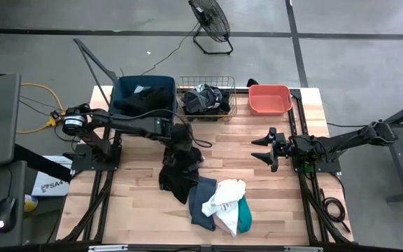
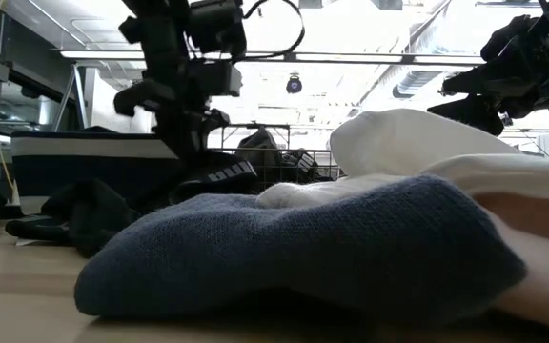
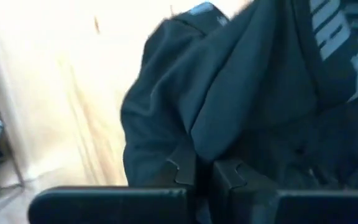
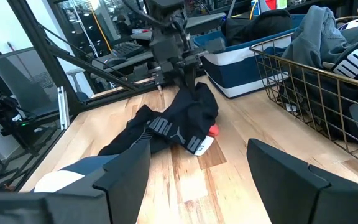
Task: Pick & Place Cloths
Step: Put the black underwear into the wire basket
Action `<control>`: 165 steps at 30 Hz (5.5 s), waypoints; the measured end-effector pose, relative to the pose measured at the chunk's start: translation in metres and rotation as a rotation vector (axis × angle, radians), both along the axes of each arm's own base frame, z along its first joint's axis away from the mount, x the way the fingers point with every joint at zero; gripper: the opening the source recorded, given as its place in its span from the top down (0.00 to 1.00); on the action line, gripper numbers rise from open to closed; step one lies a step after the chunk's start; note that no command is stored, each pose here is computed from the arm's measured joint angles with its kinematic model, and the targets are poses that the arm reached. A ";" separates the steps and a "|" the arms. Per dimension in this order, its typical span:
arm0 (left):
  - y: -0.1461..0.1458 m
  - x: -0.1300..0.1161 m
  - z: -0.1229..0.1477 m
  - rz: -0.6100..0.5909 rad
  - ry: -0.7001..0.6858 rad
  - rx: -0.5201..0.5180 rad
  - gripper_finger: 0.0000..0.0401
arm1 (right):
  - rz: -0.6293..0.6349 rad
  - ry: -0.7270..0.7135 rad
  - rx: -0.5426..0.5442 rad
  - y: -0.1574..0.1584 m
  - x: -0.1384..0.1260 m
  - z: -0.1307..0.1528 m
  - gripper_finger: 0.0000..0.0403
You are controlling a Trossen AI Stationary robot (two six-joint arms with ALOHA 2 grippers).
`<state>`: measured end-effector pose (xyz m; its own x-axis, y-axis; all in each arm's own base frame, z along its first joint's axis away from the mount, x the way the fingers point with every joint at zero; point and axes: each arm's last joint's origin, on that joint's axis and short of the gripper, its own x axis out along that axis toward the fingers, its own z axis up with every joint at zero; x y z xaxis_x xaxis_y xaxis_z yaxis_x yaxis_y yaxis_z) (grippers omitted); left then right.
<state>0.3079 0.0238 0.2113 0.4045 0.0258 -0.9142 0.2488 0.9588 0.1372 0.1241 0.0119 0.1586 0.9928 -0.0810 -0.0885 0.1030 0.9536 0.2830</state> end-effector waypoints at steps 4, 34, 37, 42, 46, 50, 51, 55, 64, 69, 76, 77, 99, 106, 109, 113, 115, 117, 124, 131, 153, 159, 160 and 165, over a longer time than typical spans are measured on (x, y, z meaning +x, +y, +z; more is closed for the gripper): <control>-0.002 0.003 0.026 -0.004 -0.039 0.019 0.99 | 0.000 0.000 0.000 0.000 0.000 0.000 0.35; -0.035 -0.019 0.234 0.289 -0.476 0.657 1.00 | 0.000 0.004 -0.001 0.000 0.000 0.000 0.35; -0.034 -0.017 0.239 0.351 -0.506 0.723 1.00 | 0.000 0.004 -0.001 0.000 0.000 0.000 0.35; -0.033 -0.015 0.246 0.402 -0.550 0.790 1.00 | 0.000 0.004 -0.001 0.000 0.000 0.000 0.35; -0.028 -0.012 0.254 0.457 -0.584 0.859 1.00 | 0.000 0.004 -0.001 0.000 0.000 0.000 0.35; -0.016 -0.010 0.262 0.497 -0.617 0.893 1.00 | 0.000 0.004 -0.001 0.000 0.000 0.000 0.35; -0.011 -0.009 0.263 0.507 -0.623 0.895 1.00 | 0.000 0.004 -0.001 0.000 0.000 0.000 0.35; 0.013 -0.009 0.265 0.546 -0.626 0.890 1.00 | 0.000 0.004 -0.001 0.000 0.000 -0.001 0.35; 0.060 -0.013 0.267 0.603 -0.665 0.844 1.00 | 0.000 0.004 -0.001 0.000 0.000 0.000 0.35; 0.078 -0.014 0.271 0.627 -0.728 0.820 1.00 | 0.000 0.004 -0.001 0.000 0.000 0.000 0.35; 0.104 -0.002 0.258 0.630 -0.725 0.790 1.00 | 0.000 0.004 -0.001 0.000 0.000 0.000 0.35; 0.109 0.001 0.254 0.639 -0.710 0.790 1.00 | 0.000 0.004 -0.001 0.000 0.000 0.000 0.35; 0.158 0.078 0.145 0.653 -0.516 0.566 1.00 | 0.000 0.005 -0.001 0.000 0.000 -0.001 0.35; 0.161 0.081 0.119 0.717 -0.429 0.432 1.00 | 0.000 0.004 -0.001 0.000 0.000 0.000 0.35; 0.164 0.079 0.112 0.758 -0.391 0.381 1.00 | 0.000 0.004 -0.001 0.000 0.000 0.000 0.35; 0.172 0.070 0.106 0.813 -0.359 0.256 1.00 | 0.000 0.004 -0.001 0.000 0.000 0.000 0.35; 0.179 0.064 0.103 0.834 -0.335 0.156 1.00 | 0.000 0.004 0.000 0.000 0.000 0.000 0.35; 0.185 0.057 0.100 0.849 -0.310 0.058 1.00 | 0.000 0.004 -0.001 0.000 0.000 0.000 0.35; 0.196 0.042 0.094 0.908 -0.238 -0.113 1.00 | 0.000 0.004 -0.001 0.000 0.000 0.000 0.35; 0.197 0.052 0.072 0.901 -0.173 -0.144 1.00 | 0.000 0.004 -0.001 0.000 0.000 0.000 0.35; 0.206 0.076 0.014 0.888 -0.071 -0.265 1.00 | 0.000 0.004 -0.001 0.000 0.000 0.000 0.35; 0.205 0.078 0.014 0.870 -0.078 -0.292 0.98 | 0.000 0.004 -0.001 0.000 0.000 0.000 0.35; 0.204 0.078 0.014 0.865 -0.081 -0.298 0.97 | 0.000 0.003 -0.001 0.000 0.000 0.000 0.35; 0.201 0.079 0.017 0.852 -0.089 -0.308 0.82 | 0.000 0.004 -0.001 0.000 0.000 0.000 0.35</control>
<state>0.3867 0.2252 0.2287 0.4301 0.1081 -0.8963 -0.5601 0.8106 -0.1710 0.1242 0.0119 0.1582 0.9925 -0.0809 -0.0921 0.1040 0.9537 0.2821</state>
